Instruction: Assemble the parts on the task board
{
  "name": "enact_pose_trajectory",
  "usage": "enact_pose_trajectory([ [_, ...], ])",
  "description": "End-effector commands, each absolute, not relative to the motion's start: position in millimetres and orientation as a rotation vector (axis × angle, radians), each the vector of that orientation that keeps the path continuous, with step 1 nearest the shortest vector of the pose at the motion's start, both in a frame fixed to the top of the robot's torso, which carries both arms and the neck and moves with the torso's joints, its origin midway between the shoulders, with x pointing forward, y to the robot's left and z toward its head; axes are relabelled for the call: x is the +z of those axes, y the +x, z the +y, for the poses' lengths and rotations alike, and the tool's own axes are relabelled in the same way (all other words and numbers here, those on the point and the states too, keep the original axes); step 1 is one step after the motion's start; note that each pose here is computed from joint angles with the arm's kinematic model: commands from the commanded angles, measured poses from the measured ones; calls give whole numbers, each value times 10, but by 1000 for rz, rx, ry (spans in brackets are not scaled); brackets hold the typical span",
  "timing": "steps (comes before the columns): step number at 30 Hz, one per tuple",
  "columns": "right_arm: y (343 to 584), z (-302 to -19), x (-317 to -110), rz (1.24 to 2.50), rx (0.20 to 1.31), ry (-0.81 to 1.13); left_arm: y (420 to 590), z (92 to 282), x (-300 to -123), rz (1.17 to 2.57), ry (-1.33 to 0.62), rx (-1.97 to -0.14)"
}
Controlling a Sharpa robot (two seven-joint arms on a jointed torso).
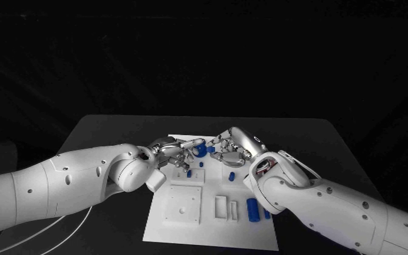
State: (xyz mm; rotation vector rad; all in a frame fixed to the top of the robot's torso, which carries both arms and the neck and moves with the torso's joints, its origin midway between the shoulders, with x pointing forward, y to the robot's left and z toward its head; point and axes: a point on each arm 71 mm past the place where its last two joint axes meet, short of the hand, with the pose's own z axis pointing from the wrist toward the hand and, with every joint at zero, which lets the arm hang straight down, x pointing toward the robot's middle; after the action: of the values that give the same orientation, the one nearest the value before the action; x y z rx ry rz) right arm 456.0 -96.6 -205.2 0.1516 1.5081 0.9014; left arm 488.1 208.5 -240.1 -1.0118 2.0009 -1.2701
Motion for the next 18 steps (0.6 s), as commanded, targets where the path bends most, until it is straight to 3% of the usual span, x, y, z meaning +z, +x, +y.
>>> enact_pose_trajectory([
  [1,4545,-951,-2082,1551,944,155,4849,2019,-2392,2071,-895,-1304],
  [18,4531,-922,-2119,1610,989,166,4799,1900,-2351,2097,-736,-1388],
])
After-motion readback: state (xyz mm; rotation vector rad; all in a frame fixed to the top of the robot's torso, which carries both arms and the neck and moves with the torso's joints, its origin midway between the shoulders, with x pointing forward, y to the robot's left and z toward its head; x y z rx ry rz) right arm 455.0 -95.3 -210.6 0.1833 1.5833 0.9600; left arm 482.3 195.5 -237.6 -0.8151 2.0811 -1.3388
